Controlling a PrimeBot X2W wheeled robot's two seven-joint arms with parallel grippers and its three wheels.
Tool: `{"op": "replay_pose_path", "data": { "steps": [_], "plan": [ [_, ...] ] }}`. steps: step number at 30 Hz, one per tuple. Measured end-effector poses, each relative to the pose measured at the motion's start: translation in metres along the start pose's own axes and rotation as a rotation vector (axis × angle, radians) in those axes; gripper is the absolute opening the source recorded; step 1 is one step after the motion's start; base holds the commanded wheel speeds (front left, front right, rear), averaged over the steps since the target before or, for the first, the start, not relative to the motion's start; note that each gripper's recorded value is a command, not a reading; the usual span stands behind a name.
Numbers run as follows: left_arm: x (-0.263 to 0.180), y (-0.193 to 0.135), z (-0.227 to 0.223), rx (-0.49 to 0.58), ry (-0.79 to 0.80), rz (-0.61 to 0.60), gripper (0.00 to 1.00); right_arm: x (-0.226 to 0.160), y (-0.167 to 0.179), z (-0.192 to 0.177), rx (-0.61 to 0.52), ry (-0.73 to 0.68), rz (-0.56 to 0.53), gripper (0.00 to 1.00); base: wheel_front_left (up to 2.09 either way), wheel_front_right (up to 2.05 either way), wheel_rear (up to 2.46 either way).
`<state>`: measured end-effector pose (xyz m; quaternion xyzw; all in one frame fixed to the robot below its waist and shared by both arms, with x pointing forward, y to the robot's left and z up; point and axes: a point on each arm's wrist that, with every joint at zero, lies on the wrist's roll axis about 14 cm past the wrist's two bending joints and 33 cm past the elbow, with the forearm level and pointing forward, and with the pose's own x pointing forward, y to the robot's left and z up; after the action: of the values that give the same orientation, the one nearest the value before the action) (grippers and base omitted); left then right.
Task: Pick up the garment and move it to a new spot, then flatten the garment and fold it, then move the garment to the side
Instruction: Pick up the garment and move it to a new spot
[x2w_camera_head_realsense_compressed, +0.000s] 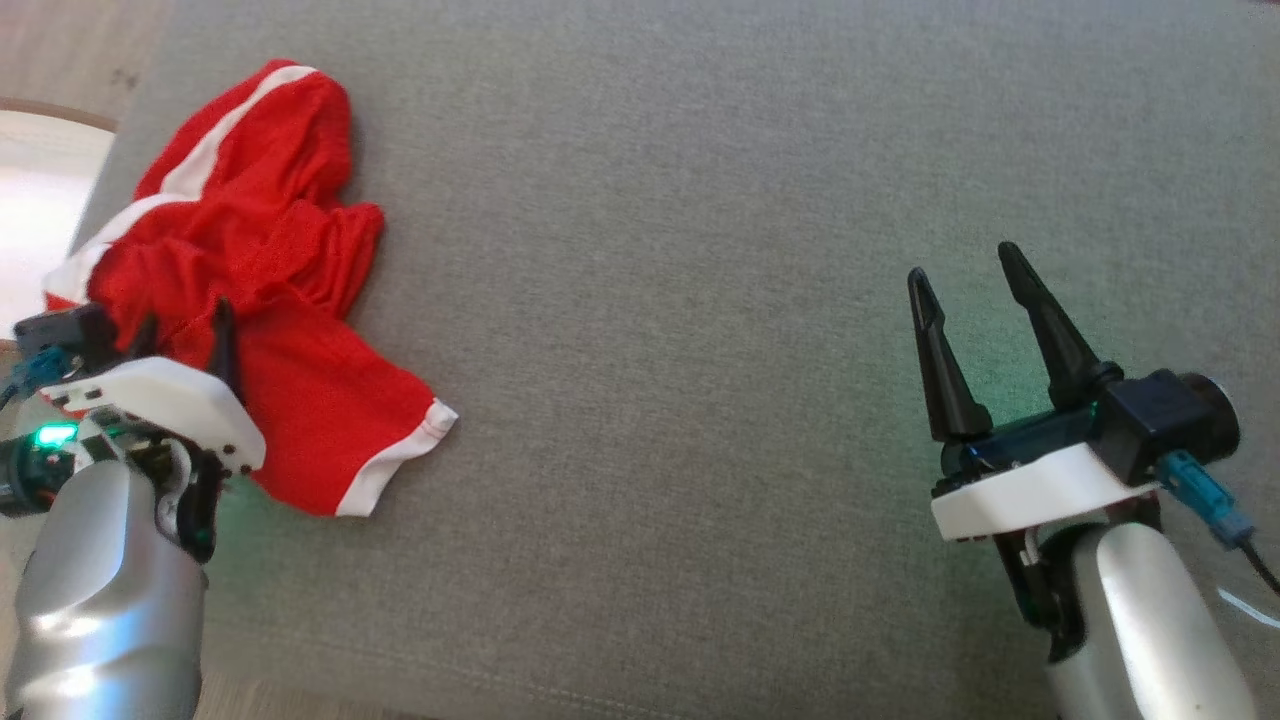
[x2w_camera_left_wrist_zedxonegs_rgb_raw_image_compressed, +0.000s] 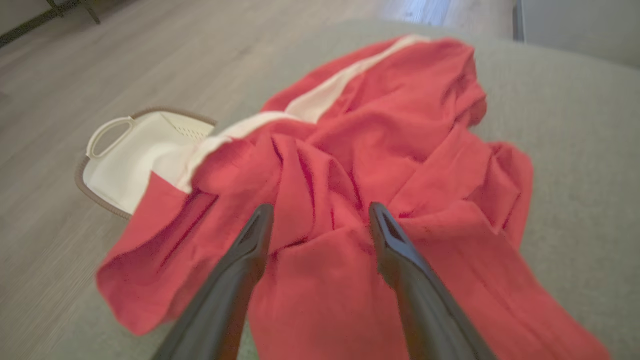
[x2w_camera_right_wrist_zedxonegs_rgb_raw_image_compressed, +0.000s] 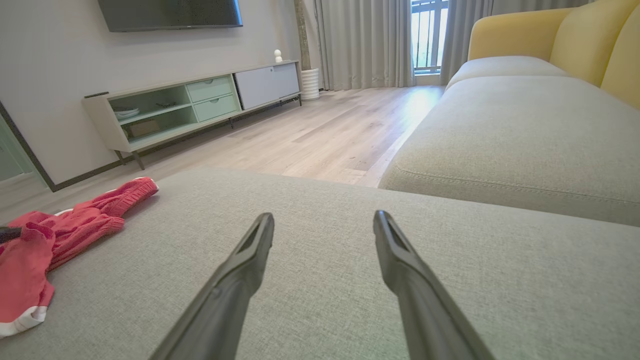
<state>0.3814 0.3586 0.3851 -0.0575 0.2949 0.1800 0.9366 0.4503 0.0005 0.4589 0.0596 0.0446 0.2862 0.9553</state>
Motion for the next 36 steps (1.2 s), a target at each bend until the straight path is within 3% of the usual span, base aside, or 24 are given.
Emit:
{"op": "replay_pose_path", "data": {
  "steps": [4,7,8,9,10,14,18,27,36],
  "plan": [
    [0.013,-0.01,-0.029,0.042,0.175,-0.02,1.0,0.002,-0.011,-0.001,-0.006,0.002,-0.018,1.0,0.0,0.0,0.0],
    [0.022,-0.012,-0.024,0.054,0.198,-0.024,1.0,0.003,-0.018,0.001,-0.012,-0.003,-0.035,1.0,0.0,0.0,0.0],
    [0.024,-0.013,-0.023,0.057,0.203,-0.026,0.66,0.002,-0.02,0.0,-0.015,-0.002,-0.041,1.0,0.0,0.0,0.0],
    [0.025,-0.014,-0.022,0.06,0.205,-0.031,0.09,0.001,-0.022,0.0,-0.017,-0.001,-0.047,1.0,0.0,0.0,0.0],
    [0.025,-0.016,-0.023,0.055,0.207,-0.036,0.0,0.0,-0.024,0.001,-0.019,-0.002,-0.053,1.0,0.0,0.0,0.0],
    [0.025,-0.019,-0.007,0.061,0.115,-0.055,0.0,-0.004,-0.025,0.008,-0.029,-0.014,-0.061,1.0,0.0,0.0,0.0],
    [0.021,-0.015,0.032,0.067,-0.077,-0.059,0.0,-0.01,-0.024,0.016,-0.04,-0.035,-0.071,1.0,0.0,0.0,0.0],
    [-0.005,-0.057,0.117,0.069,-0.427,-0.182,0.0,-0.028,-0.024,0.035,-0.042,-0.089,-0.106,1.0,0.0,0.0,0.0],
    [-0.042,-0.174,0.165,0.094,-0.578,-0.463,0.0,-0.055,-0.042,0.049,-0.045,-0.135,-0.189,1.0,0.0,0.0,0.0]
  ]
}}
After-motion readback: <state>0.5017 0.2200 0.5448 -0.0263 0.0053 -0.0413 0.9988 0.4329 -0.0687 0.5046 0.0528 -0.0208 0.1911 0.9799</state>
